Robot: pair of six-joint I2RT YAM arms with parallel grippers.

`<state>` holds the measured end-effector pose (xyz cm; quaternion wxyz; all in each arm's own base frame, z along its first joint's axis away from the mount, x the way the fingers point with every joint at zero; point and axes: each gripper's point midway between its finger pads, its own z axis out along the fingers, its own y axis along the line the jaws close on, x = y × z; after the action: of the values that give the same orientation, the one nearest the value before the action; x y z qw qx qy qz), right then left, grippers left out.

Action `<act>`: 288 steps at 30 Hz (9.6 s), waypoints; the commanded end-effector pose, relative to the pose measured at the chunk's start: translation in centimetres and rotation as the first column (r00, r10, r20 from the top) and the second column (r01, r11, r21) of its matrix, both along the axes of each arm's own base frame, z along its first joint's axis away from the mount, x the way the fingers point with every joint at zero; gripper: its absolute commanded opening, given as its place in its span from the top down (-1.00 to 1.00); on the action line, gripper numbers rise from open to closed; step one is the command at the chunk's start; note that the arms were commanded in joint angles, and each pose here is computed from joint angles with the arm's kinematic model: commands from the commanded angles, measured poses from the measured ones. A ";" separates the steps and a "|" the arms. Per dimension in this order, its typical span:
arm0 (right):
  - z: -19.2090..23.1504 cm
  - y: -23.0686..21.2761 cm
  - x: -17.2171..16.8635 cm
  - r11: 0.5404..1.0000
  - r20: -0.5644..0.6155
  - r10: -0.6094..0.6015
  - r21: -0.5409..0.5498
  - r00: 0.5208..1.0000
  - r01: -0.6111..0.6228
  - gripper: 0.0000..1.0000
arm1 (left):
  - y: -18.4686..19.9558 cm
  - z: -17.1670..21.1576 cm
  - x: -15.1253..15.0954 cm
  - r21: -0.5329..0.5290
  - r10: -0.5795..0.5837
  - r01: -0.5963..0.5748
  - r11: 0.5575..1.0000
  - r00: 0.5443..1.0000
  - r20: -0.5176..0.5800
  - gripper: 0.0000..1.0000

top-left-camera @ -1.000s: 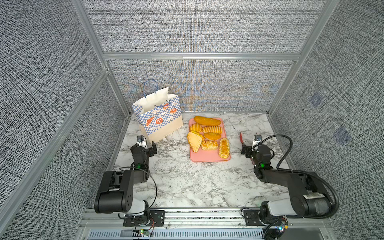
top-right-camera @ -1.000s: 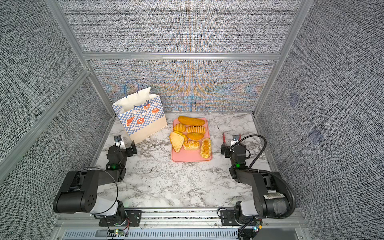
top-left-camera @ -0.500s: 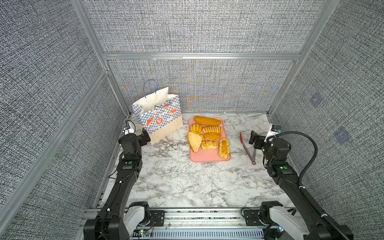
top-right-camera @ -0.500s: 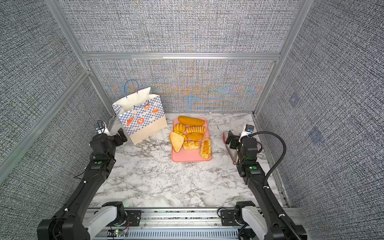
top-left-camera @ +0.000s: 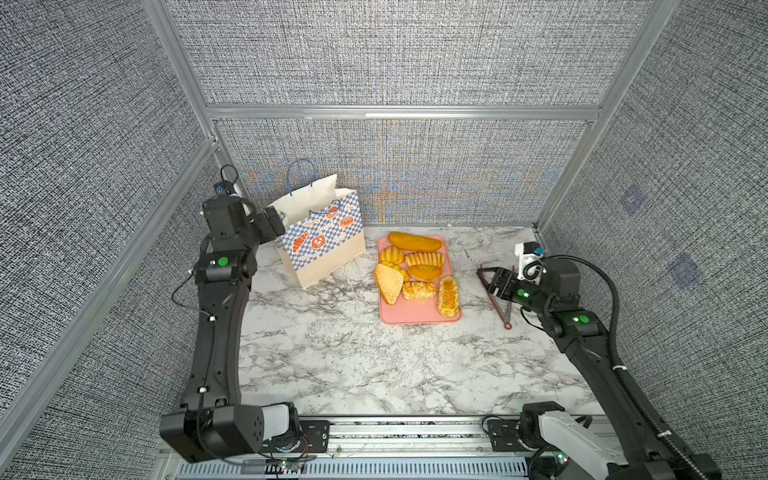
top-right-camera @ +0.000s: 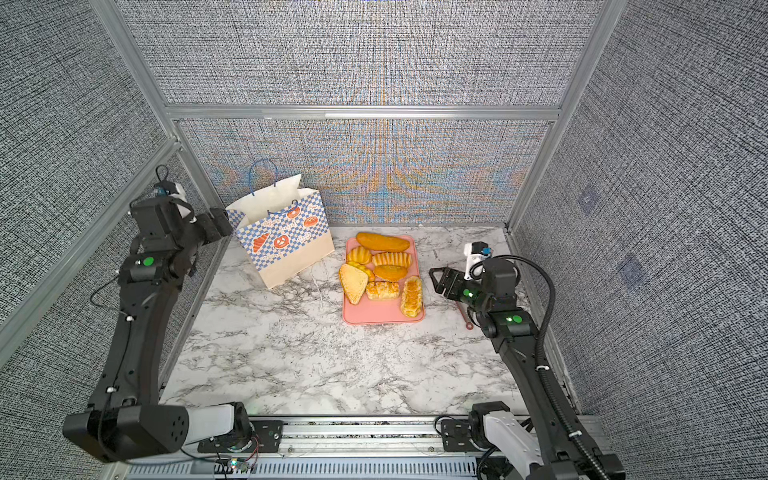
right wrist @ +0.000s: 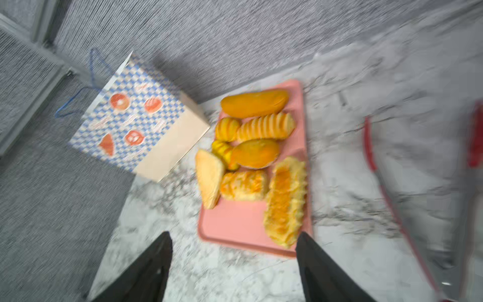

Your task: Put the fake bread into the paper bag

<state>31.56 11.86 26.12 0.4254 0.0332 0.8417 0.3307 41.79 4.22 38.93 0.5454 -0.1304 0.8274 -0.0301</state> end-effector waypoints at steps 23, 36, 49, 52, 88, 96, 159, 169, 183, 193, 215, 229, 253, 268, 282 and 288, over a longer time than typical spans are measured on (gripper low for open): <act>1.1 17.4 -3.9 0.883 -0.064 0.454 -0.102 0.889 -0.459 -0.55 | 2.7 -8.3 14.4 0.137 -0.093 0.140 0.981 0.948 -0.306 -0.60; -0.3 21.3 -4.2 0.846 -0.143 0.498 -0.134 0.855 -0.516 -0.50 | 0.9 -9.6 17.6 0.094 -0.218 0.249 0.964 0.940 -0.261 -0.53; -1.5 23.0 -4.2 0.847 -0.182 0.477 -0.165 0.860 -0.505 -0.42 | 0.4 -11.8 18.6 0.055 -0.248 0.273 0.961 0.929 -0.275 -0.28; -1.7 23.2 -4.4 0.844 -0.186 0.481 -0.168 0.857 -0.510 -0.42 | 0.4 -11.8 18.7 0.047 -0.244 0.266 0.963 0.931 -0.272 -0.18; -2.9 17.2 -5.0 0.895 -0.251 0.258 -0.301 0.933 -0.329 -0.46 | -0.5 -11.8 16.0 -0.075 -0.220 0.207 0.976 0.920 -0.323 0.00; -2.2 16.2 -4.4 0.932 -0.194 0.187 -0.274 0.963 -0.236 -0.45 | -0.1 -11.4 16.4 -0.033 -0.195 0.194 0.980 0.929 -0.315 0.14; -0.4 9.7 -3.3 0.793 -0.239 -0.014 -0.595 0.971 -0.135 -0.03 | -1.9 -10.0 9.7 -0.100 -0.236 0.214 0.972 0.892 -0.386 1.00; 1.9 6.4 -3.8 0.769 -0.059 -0.001 -0.638 0.998 -0.037 -0.19 | -4.3 -11.1 2.5 -0.265 -0.269 0.168 0.950 0.870 -0.413 1.00; 2.9 5.1 -4.2 0.801 0.003 0.030 -0.598 1.000 -0.022 -0.48 | -6.3 -8.3 -7.5 -0.346 -0.277 0.151 0.926 0.896 -0.348 1.00; 2.6 5.3 -3.8 0.812 -0.018 0.024 -0.584 1.000 -0.030 -0.47 | -6.9 -8.2 -11.4 -0.421 -0.234 0.088 0.903 0.922 -0.308 1.00; 2.4 5.6 -2.7 0.848 -0.039 0.036 -0.527 0.999 -0.051 -0.44 | -10.7 -10.3 -16.2 -0.599 -0.382 0.156 0.786 0.884 -0.271 1.00; 1.8 5.3 -2.5 0.870 -0.059 0.036 -0.490 0.998 -0.061 -0.45 | -10.1 -10.7 -16.5 -0.550 -0.374 0.154 0.821 0.873 -0.313 -0.26; 3.9 -4.4 -1.4 0.891 0.010 -0.264 -0.380 0.964 0.248 -0.98 | -6.2 -1.6 -13.8 -0.275 -0.203 0.172 0.946 0.975 -0.090 -0.96; -5.4 -9.6 -2.1 0.866 -0.312 -0.364 -0.460 0.878 0.196 -0.85 | -5.4 -1.7 -12.1 -0.200 -0.198 0.178 0.964 0.976 -0.088 -0.94; -16.3 -12.0 -0.6 0.839 -0.552 -0.411 -0.541 0.725 0.063 -0.62 | -6.4 -1.7 -14.9 -0.200 -0.237 0.231 0.952 0.971 -0.007 -0.97; -18.9 -12.8 0.3 0.812 -0.590 -0.432 -0.583 0.682 0.010 -0.61 | -6.6 -1.9 -15.3 -0.209 -0.240 0.236 0.949 0.971 0.008 -0.97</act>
<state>31.66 -0.31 7.70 0.1102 0.1493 0.9826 0.0070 26.39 -2.23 36.24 0.4973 -0.0933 0.8445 -0.1757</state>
